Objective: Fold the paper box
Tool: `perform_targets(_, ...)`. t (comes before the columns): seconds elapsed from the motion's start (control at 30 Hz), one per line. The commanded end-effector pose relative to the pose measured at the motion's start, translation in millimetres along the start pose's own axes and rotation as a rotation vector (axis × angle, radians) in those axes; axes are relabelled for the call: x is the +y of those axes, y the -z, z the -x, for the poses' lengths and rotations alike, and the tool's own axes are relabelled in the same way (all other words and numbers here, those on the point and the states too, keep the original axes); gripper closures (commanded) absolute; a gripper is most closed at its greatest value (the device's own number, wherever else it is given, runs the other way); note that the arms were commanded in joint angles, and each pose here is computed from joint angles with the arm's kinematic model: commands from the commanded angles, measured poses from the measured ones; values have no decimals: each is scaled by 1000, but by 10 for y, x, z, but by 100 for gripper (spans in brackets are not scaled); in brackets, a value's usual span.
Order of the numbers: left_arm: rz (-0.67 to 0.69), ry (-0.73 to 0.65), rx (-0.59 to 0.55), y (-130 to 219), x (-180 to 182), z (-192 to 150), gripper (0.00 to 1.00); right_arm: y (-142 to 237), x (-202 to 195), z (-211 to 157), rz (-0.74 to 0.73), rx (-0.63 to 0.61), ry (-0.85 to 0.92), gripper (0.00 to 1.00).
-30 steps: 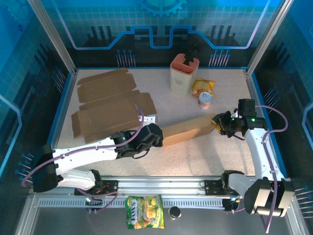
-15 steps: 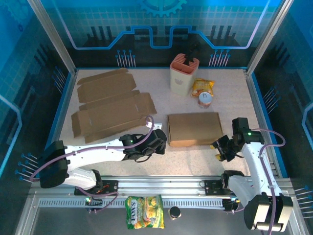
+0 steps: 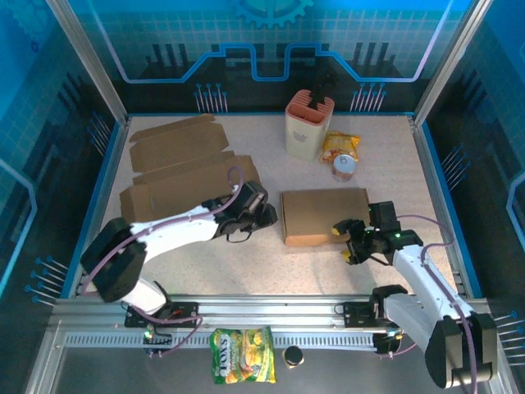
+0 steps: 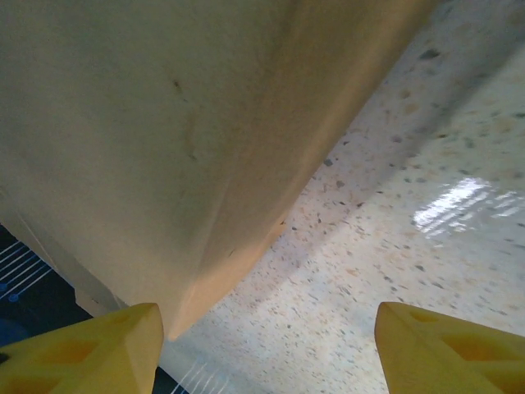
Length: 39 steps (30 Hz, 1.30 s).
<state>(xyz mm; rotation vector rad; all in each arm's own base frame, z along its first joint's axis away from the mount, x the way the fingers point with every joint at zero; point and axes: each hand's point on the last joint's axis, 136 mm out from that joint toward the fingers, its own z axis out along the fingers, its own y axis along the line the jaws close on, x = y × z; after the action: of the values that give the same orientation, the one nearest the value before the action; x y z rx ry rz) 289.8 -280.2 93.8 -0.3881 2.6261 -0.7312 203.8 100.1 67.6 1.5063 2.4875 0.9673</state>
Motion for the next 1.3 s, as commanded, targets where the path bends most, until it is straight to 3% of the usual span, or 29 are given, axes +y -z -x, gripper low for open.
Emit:
perform_targets(0.0,-112,26,53,-132,-337,118,55,-91,390,75,134,-31,-51,30)
perform_targets(0.2,-136,49,143,-491,-491,49,53,-208,412,172,107,-45,-58,34)
perform_targets(0.57,-178,40,195,-850,-771,-36,67,-149,259,550,16,-49,-107,52)
perform_targets(0.8,-218,-3,216,-1119,-1163,-70,69,23,199,920,-3,-70,-143,56)
perform_targets(1.03,-236,-26,229,-1255,-1401,1,67,146,252,1172,-26,-93,-141,53)
perform_targets(1.27,-226,-34,145,-850,-1374,166,53,398,440,1165,-60,-173,-50,37)
